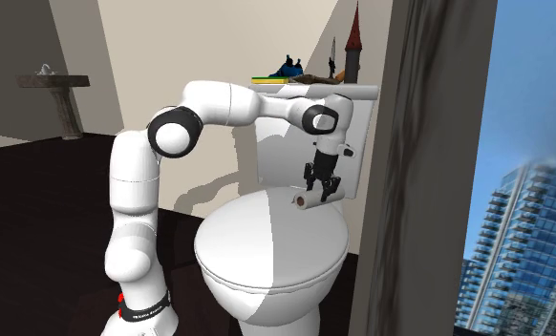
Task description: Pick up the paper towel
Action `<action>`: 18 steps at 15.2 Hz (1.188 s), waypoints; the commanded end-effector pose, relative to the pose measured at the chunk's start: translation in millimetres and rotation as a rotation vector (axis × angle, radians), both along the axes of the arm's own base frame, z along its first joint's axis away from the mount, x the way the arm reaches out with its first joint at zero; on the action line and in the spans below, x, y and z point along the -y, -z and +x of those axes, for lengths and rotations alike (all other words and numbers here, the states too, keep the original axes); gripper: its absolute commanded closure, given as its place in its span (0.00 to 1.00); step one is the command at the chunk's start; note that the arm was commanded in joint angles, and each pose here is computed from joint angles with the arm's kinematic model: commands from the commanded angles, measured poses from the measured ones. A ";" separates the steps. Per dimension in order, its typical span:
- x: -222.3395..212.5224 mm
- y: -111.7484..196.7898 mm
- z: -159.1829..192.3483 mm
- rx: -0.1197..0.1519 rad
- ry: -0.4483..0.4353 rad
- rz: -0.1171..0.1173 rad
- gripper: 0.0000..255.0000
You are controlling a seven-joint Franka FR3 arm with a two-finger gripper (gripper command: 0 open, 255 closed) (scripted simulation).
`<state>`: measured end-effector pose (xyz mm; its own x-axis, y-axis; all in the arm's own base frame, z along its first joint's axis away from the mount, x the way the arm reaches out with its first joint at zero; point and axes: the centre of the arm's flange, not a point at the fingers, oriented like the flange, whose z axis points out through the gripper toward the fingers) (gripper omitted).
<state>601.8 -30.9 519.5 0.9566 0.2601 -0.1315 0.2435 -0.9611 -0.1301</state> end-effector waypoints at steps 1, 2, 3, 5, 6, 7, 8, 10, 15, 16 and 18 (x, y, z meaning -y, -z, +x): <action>0.5 2.5 0.4 -0.004 0.000 -0.001 1.00; 0.5 -2.7 0.4 -0.004 0.000 -0.001 1.00; 0.5 -8.0 0.3 -0.004 0.000 -0.001 1.00; 0.5 -18.6 0.4 -0.004 0.000 -0.001 1.00; 0.5 -23.9 0.4 -0.004 0.000 -0.001 1.00; 0.5 -29.2 0.4 -0.004 0.000 -0.001 1.00; 0.5 -34.4 0.4 -0.004 0.000 -0.001 1.00; 0.5 -45.0 0.4 -0.004 0.000 -0.001 1.00; 0.5 -71.4 0.4 -0.004 0.000 -0.001 1.00; 0.5 -76.7 0.4 -0.004 0.000 -0.001 1.00; 0.5 -77.5 0.4 -0.004 0.000 -0.001 1.00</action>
